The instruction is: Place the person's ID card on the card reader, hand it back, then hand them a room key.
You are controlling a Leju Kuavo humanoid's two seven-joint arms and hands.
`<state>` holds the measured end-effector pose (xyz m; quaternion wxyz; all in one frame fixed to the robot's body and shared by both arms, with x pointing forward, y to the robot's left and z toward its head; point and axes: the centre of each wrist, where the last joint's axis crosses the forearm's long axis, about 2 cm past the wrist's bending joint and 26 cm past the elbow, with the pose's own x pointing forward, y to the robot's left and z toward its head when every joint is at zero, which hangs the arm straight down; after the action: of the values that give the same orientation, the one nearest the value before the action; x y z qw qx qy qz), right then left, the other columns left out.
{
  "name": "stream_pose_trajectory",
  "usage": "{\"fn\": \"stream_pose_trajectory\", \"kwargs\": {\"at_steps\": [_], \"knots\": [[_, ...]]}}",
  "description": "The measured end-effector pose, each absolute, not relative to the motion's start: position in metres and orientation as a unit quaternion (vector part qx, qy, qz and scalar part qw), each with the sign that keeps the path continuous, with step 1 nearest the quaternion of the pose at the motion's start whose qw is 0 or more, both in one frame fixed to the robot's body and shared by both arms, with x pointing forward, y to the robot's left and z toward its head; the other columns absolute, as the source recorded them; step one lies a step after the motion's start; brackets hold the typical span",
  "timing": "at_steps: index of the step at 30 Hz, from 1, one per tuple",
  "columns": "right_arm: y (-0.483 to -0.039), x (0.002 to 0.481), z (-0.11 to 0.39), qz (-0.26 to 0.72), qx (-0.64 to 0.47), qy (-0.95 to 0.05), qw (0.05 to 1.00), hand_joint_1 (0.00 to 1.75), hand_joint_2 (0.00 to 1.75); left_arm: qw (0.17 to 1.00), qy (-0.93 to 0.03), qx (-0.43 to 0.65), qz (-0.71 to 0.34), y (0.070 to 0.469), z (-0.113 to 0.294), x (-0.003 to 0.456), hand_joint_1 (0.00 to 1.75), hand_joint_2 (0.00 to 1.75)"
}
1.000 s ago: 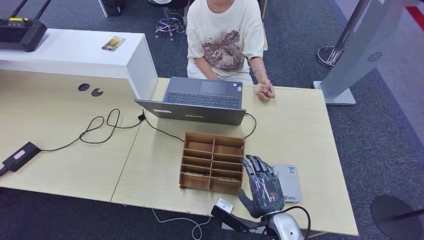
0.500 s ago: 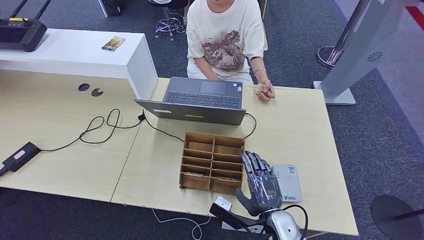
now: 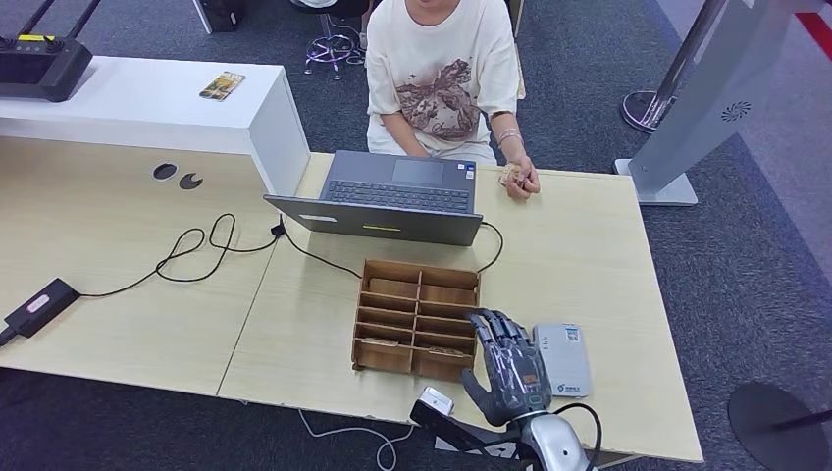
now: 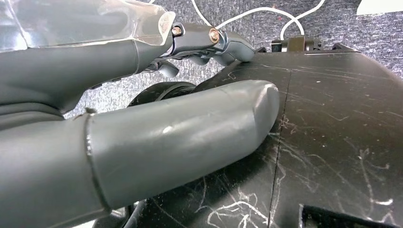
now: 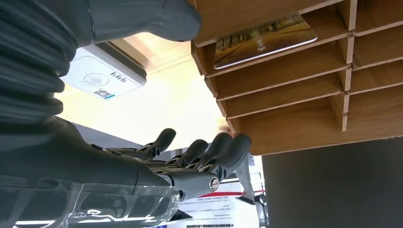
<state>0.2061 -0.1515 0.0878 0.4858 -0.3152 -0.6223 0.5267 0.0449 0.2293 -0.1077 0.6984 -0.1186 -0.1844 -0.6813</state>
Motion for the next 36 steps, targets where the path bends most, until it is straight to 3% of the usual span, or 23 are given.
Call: {"fn": "stream_pose_trajectory", "kwargs": {"at_steps": [36], "knots": [[-0.139,0.217,0.085,0.542,-0.303,-0.621,0.479,0.84,1.75,0.694,-0.184,-0.123,-0.685,0.230,-0.107,0.048,0.00,0.00]]}}
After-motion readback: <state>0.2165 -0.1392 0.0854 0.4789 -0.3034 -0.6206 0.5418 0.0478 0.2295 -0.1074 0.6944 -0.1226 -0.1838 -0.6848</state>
